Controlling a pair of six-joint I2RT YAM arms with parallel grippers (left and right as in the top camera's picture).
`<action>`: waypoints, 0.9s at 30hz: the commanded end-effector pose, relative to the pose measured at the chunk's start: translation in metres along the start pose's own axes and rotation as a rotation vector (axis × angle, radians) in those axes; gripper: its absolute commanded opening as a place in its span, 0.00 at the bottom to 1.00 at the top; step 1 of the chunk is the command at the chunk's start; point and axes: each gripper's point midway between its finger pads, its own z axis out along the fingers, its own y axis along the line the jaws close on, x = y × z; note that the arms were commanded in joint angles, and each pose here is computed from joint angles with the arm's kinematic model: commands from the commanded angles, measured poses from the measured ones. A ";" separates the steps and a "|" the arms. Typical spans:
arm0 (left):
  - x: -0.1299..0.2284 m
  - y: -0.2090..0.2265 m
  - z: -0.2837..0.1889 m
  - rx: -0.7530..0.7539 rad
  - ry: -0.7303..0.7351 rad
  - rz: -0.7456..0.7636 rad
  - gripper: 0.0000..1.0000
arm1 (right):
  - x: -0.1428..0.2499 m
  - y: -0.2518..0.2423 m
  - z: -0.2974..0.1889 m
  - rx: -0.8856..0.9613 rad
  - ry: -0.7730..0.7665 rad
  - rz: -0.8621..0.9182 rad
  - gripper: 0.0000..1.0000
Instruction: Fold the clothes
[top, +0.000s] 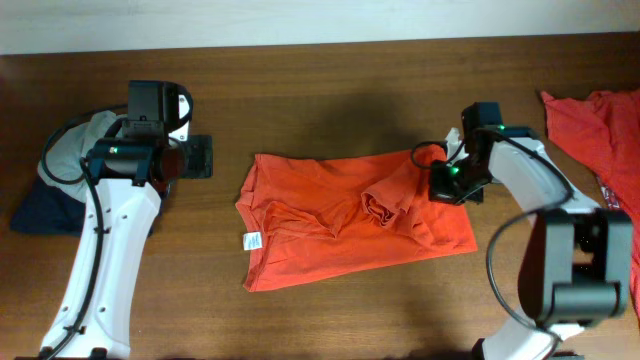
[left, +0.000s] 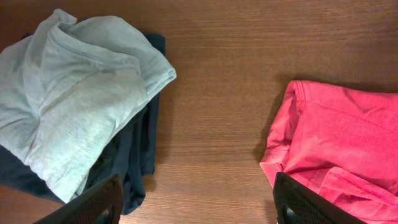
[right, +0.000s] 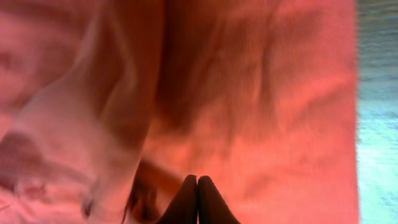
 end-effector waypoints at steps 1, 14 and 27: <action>-0.005 0.001 -0.008 0.001 -0.027 -0.014 0.77 | 0.000 0.038 0.020 -0.169 0.034 -0.067 0.04; -0.005 0.001 -0.008 0.000 -0.026 -0.014 0.77 | -0.056 0.129 -0.024 -0.621 -0.225 -0.246 0.05; -0.006 0.001 -0.008 0.001 -0.030 -0.014 0.77 | 0.032 0.026 0.014 -0.173 0.146 0.017 0.04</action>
